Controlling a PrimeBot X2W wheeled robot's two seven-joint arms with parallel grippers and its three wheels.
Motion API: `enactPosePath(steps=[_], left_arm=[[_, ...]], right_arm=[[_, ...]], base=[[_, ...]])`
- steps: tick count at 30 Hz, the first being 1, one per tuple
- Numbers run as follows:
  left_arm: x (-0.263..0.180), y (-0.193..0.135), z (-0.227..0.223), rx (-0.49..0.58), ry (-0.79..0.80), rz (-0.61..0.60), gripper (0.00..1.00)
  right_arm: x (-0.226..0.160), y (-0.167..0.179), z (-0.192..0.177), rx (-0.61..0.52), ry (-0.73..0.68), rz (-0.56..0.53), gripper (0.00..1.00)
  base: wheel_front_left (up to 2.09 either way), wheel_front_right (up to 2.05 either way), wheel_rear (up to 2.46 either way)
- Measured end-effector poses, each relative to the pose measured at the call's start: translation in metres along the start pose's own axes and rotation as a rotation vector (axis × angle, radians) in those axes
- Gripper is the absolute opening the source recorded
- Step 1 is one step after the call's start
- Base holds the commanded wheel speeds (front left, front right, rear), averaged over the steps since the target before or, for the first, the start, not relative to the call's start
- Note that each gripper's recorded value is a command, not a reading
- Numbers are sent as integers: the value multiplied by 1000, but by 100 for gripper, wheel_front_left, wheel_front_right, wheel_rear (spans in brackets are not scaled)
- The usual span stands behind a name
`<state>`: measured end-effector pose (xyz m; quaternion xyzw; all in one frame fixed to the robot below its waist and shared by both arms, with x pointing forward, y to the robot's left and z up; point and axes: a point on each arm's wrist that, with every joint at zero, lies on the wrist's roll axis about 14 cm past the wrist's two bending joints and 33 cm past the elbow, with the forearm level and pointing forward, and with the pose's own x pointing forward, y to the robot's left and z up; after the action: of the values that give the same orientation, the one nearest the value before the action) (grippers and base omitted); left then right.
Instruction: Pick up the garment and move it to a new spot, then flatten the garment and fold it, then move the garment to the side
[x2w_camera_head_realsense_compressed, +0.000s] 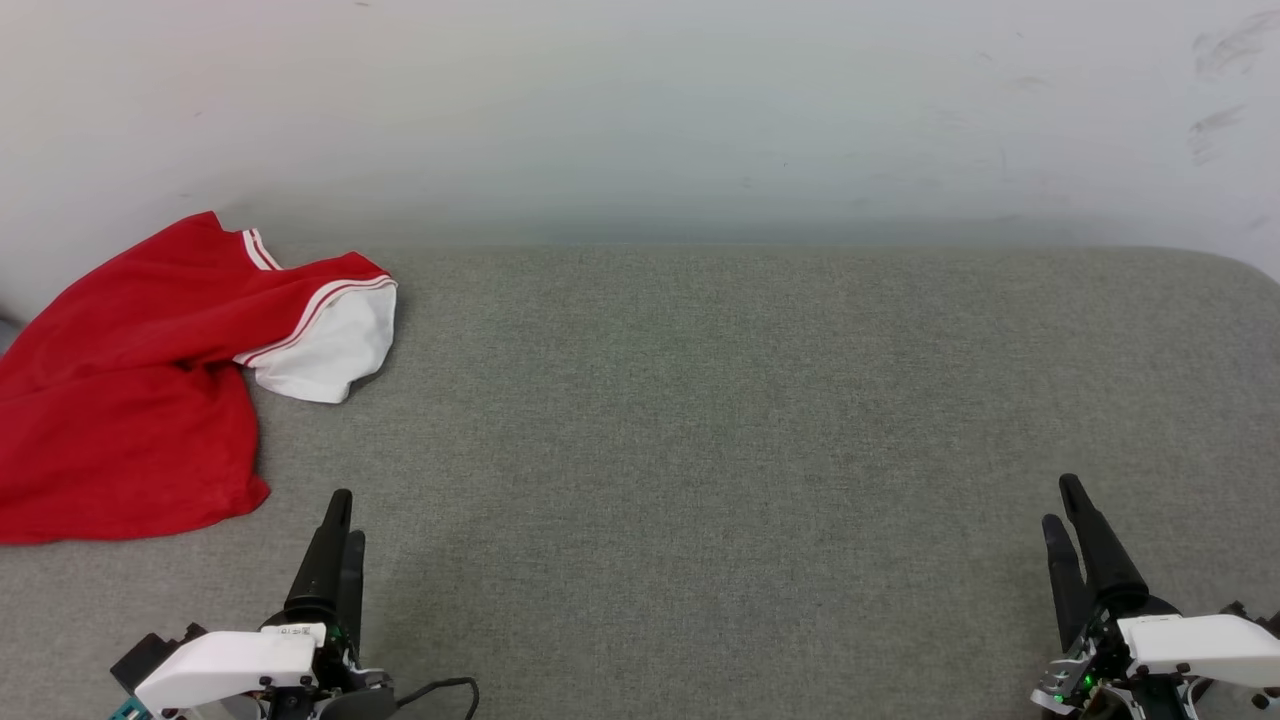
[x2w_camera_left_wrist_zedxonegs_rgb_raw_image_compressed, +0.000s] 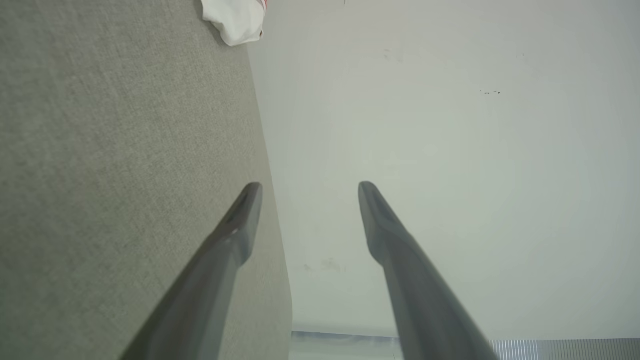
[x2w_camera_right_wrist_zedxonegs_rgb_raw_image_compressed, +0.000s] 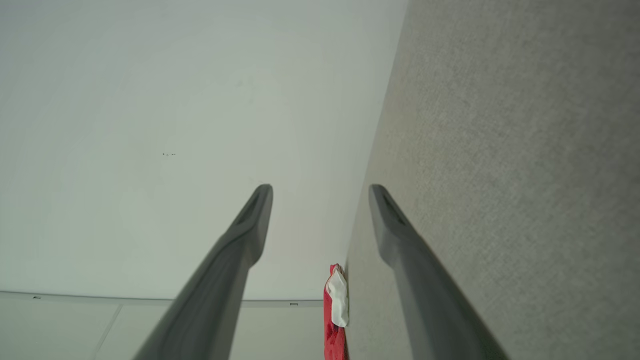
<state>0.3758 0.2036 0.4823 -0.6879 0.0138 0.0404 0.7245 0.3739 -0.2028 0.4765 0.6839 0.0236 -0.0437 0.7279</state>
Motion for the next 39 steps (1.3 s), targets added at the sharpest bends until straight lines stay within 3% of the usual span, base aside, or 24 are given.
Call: enactPosePath(steps=[9,39], left_arm=[[1,-9,12,143,-50,-15,100],[1,-36,2,774,-112,-14,100]], right_arm=[[1,12,1,-179,-16,33,100],[-3,50,-9,-794,-60,166,100]], base=[[0,0,0],[0,0,0]])
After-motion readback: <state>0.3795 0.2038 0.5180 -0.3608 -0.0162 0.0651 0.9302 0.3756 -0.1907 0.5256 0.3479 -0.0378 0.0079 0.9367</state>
